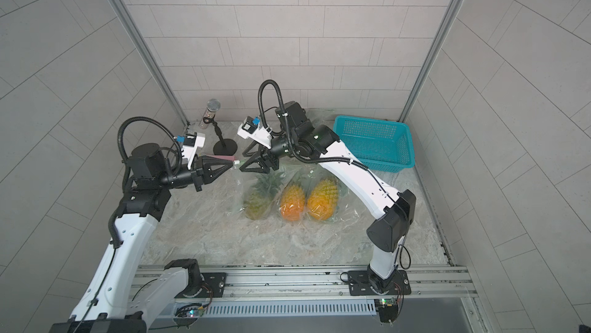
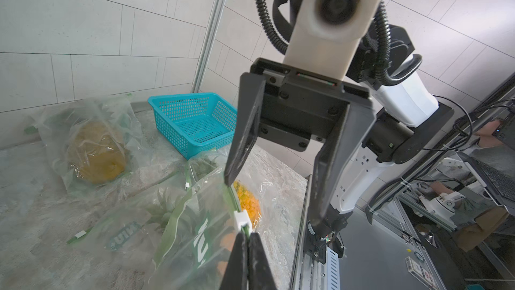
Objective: Open the zip-top bag and take out the pineapple
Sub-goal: Unzip the zipper on the zipper food storage bag.
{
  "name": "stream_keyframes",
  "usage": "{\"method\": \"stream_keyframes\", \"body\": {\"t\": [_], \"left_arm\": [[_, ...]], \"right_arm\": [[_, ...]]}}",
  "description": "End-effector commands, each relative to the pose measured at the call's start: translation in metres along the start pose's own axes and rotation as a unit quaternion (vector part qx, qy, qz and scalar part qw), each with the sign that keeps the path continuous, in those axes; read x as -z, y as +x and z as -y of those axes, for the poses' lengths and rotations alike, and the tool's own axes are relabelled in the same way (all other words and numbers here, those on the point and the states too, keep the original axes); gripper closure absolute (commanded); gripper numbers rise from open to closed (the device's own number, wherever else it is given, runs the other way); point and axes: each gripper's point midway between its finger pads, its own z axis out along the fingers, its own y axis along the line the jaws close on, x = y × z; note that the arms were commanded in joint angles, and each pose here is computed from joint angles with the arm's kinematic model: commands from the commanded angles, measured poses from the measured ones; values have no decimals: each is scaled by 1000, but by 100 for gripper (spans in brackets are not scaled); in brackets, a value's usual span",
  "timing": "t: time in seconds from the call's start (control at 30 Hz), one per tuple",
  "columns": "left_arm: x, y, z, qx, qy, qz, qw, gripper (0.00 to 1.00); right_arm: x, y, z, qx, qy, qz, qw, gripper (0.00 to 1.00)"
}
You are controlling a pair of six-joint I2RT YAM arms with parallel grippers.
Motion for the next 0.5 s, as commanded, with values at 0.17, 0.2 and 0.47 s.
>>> {"method": "stream_keyframes", "body": {"t": [0.17, 0.2, 0.47], "left_arm": [[1, -16, 25, -61, 40, 8, 997, 100], [1, -15, 24, -59, 40, 8, 997, 100], [0, -13, 22, -53, 39, 7, 998, 100]], "right_arm": [[-4, -4, -13, 17, -30, 1, 999, 37], [-4, -5, -12, 17, -28, 2, 999, 36], [-12, -7, -1, 18, -17, 8, 1000, 34]]}}
